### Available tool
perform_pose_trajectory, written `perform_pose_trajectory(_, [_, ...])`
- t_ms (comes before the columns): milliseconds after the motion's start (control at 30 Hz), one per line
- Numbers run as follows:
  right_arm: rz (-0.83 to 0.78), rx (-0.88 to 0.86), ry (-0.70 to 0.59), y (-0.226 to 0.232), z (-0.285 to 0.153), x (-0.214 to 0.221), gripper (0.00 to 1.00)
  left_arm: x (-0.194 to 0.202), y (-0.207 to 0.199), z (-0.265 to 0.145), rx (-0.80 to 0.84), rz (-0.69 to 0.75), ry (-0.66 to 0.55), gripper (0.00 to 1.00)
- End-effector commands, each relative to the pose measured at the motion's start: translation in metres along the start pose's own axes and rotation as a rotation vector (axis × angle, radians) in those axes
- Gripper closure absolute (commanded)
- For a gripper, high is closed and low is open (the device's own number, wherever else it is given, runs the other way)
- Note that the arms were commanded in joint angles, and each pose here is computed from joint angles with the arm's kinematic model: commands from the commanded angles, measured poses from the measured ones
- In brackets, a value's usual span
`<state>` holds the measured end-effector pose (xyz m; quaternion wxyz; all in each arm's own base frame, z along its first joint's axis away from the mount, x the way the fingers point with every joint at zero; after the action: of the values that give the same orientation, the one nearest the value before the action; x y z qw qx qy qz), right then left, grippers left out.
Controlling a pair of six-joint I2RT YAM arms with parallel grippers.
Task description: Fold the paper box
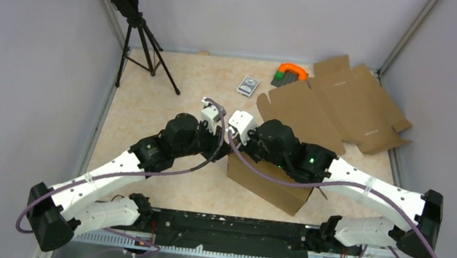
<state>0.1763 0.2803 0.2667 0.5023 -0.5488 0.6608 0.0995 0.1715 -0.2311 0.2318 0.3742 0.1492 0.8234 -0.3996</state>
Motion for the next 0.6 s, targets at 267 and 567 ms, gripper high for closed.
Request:
perform_pose_trajectory(267, [0.006,-0.024,0.007,0.007,-0.006,0.005,1.00,-0.016,-0.013,-0.001,0.027,0.051,-0.001,1.00])
perform_pose_trajectory(567, [0.014,-0.007,0.025,0.006,-0.005,0.009,1.00,-0.001,-0.015,0.005,0.057,0.054,0.070,1.00])
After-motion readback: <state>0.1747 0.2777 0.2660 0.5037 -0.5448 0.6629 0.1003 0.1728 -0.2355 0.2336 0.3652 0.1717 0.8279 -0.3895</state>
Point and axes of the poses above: each gripper's point midway between its finger pads, its own z axis out along the fingers, its own y axis along the line the jaws close on, x = y × z, the point moved 5 cm from there along -z, back along the fingers, and after that the axes turned 10 degrees about -z, right-handed, at the moved point
